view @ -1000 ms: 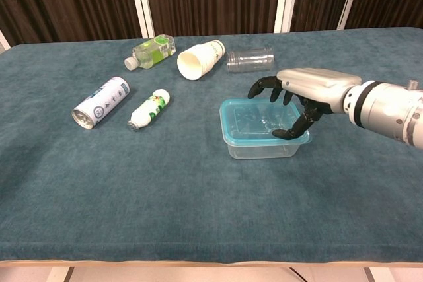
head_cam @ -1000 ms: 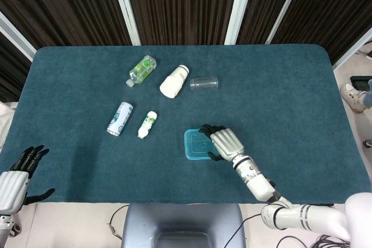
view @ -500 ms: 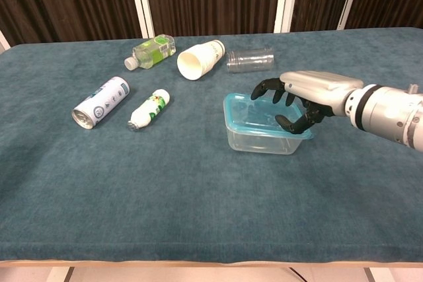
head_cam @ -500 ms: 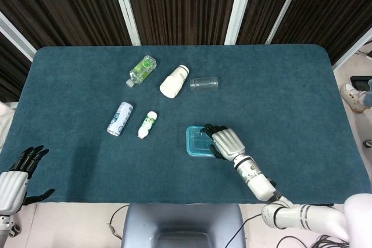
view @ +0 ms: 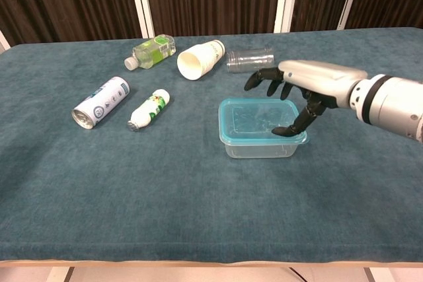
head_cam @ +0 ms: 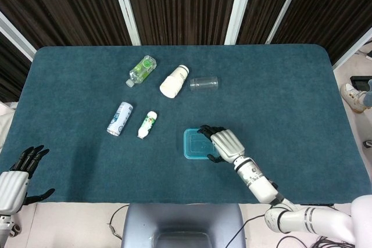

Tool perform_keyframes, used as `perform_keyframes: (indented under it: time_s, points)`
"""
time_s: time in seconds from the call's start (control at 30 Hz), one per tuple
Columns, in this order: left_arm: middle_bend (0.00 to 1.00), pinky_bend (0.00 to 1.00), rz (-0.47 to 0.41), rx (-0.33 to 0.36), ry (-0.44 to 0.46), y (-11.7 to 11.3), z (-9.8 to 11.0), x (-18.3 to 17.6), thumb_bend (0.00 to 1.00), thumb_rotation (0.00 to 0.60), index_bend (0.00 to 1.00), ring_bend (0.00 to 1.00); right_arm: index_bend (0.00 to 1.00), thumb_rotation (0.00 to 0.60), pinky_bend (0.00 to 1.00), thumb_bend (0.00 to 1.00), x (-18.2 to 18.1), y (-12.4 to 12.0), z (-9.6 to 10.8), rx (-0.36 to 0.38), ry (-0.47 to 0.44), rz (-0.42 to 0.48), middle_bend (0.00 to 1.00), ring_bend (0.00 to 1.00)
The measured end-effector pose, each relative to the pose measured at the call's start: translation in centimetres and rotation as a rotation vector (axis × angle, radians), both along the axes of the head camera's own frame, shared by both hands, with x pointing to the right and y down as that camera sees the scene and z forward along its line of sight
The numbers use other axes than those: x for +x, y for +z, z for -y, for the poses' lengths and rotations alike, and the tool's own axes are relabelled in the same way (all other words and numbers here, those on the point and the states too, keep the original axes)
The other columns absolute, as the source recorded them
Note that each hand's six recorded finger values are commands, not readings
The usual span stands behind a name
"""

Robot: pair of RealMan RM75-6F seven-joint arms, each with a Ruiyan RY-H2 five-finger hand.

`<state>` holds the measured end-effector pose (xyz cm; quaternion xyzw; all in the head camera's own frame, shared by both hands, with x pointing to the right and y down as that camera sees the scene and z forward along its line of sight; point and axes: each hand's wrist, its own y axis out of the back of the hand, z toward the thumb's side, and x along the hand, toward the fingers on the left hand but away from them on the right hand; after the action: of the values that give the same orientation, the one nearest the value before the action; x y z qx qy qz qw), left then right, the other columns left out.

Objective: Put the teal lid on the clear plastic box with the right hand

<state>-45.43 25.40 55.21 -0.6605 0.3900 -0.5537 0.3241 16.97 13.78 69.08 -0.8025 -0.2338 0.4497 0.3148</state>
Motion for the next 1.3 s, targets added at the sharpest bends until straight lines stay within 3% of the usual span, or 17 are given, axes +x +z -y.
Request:
perform_keyframes:
  time_s: [0.27,0.77,1.3]
  points:
    - [0.08,0.32,-0.001,-0.001,-0.003,0.0,0.0,0.0,0.37,0.6,0.15,0.05,0.32,0.6,0.39,0.42,-1.4,-1.3,0.1,0.03,-0.018,0.048,0.26,0.29]
    - [0.08,0.32,-0.003,-0.006,-0.005,0.0,0.0,-0.1,0.37,0.6,0.15,0.06,0.32,0.6,0.39,0.42,-4.6,-0.1,-0.1,0.015,-0.063,0.067,0.26,0.28]
    - [0.09,0.32,-0.005,-0.005,-0.01,-0.1,0.0,-0.2,0.37,0.6,0.15,0.06,0.31,0.6,0.38,0.42,-5.3,1.8,-0.4,0.002,-0.081,0.037,0.26,0.27]
